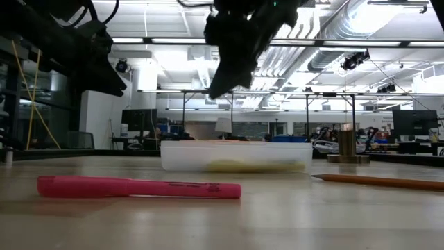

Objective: Pick & place school supplies into a supply box
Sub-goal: Put the black pen into the orange supply box

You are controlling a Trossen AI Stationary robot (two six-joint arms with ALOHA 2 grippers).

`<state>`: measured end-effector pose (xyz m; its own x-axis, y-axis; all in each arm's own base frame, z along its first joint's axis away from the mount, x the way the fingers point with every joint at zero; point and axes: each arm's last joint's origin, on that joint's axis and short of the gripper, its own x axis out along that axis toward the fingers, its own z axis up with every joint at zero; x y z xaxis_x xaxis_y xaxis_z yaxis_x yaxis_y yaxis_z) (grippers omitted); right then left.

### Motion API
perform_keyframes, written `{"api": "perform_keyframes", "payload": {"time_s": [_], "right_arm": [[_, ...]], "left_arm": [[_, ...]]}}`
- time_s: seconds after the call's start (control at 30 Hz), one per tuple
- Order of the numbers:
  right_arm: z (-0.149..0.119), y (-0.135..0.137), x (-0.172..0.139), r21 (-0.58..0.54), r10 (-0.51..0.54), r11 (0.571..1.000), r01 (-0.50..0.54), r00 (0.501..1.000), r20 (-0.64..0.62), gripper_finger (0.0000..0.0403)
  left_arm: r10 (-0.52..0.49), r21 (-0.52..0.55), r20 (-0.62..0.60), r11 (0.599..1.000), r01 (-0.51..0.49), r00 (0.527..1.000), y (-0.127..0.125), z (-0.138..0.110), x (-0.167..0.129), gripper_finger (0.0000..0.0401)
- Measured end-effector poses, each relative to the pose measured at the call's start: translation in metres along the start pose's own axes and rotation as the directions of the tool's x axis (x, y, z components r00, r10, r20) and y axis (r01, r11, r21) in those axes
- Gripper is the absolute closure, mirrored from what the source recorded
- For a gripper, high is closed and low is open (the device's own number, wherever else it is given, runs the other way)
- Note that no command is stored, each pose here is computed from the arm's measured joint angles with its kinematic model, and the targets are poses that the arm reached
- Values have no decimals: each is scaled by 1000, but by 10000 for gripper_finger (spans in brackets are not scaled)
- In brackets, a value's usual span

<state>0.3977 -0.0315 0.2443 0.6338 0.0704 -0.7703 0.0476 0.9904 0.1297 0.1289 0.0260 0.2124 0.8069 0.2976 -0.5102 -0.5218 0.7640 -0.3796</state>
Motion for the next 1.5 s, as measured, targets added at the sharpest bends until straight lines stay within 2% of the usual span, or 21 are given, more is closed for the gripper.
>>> {"api": "perform_keyframes", "payload": {"time_s": [0.27,0.4,0.67,1.13,1.5], "right_arm": [[4,26,-49,-24,15,1000,-15,1000,-7,358],[1,46,-70,-39,44,998,-44,999,-1,359],[-9,89,-101,-15,98,995,-98,995,3,359],[-48,149,-119,78,70,995,-58,983,-167,359],[-84,181,-133,183,-19,980,80,949,-314,359]], "left_arm": [[-48,-1,-57,999,48,997,-1,-3,0,261],[-88,-6,-102,996,88,991,-1,-5,0,261],[-95,-6,-128,995,95,987,-1,-7,0,261],[-93,-26,-127,996,90,988,-1,-7,0,261],[-92,-66,-126,994,84,988,-1,-7,0,261]]}}
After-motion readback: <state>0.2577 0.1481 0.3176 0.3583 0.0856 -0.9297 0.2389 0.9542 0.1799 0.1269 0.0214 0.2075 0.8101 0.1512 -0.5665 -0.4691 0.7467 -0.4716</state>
